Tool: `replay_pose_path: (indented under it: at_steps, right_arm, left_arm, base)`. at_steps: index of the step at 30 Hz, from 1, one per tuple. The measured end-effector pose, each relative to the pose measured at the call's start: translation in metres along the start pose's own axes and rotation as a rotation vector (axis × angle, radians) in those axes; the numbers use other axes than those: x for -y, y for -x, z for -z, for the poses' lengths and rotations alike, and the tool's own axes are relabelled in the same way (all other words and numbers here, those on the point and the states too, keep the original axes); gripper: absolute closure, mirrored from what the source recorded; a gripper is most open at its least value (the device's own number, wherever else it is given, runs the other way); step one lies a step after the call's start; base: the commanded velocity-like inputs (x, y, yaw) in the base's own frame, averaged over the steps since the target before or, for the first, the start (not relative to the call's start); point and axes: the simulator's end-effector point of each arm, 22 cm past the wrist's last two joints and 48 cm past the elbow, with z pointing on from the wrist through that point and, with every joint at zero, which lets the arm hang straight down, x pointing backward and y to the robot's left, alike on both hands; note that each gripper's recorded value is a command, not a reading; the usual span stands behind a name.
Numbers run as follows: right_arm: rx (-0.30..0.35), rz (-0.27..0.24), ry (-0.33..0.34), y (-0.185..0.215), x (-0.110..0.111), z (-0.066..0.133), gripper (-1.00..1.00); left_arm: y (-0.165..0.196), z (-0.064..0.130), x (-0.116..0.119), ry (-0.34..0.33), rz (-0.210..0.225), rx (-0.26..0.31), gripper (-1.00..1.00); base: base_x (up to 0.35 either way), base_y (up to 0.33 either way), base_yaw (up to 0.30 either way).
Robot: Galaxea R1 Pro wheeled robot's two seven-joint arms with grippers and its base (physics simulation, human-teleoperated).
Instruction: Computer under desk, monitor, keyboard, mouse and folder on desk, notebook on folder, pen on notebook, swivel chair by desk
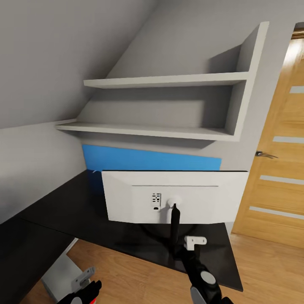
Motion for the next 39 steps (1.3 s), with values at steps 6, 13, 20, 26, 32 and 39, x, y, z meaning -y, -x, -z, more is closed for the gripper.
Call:
replay_pose_path:
  at_steps: [6,13,20,26,32,39]
  right_arm:
    - [0.013,-0.008,-0.014,0.003,0.001,-0.015,-1.0]
    - [0.034,-0.03,-0.018,0.007,-0.006,-0.03,-1.0]
    - [0.051,-0.025,-0.024,0.019,-0.007,-0.042,-1.0]
    - [0.057,-0.023,-0.025,0.024,-0.007,-0.046,-1.0]
    - [0.06,-0.023,-0.027,0.026,-0.006,-0.047,-1.0]
    - [0.044,0.004,-0.057,0.028,0.007,-0.065,-1.0]
  left_arm:
    - [-0.001,-0.001,-0.001,0.002,-0.001,-0.003,-1.0]
    - [-0.002,-0.001,-0.001,0.003,-0.001,-0.005,-1.0]
    - [-0.002,-0.001,-0.001,0.003,-0.001,-0.005,-1.0]
    - [-0.002,-0.001,-0.001,0.003,-0.001,-0.005,-1.0]
    - [-0.002,-0.001,-0.001,0.003,-0.001,-0.005,-1.0]
    - [-0.002,-0.001,-0.001,0.003,-0.001,-0.005,-1.0]
  base:
    - [0.0,0.0,0.0]
    - [0.0,0.0,0.0]
    - [0.0,0.0,0.0]
    - [0.0,0.0,0.0]
    - [0.0,0.0,0.0]
    - [0.0,0.0,0.0]
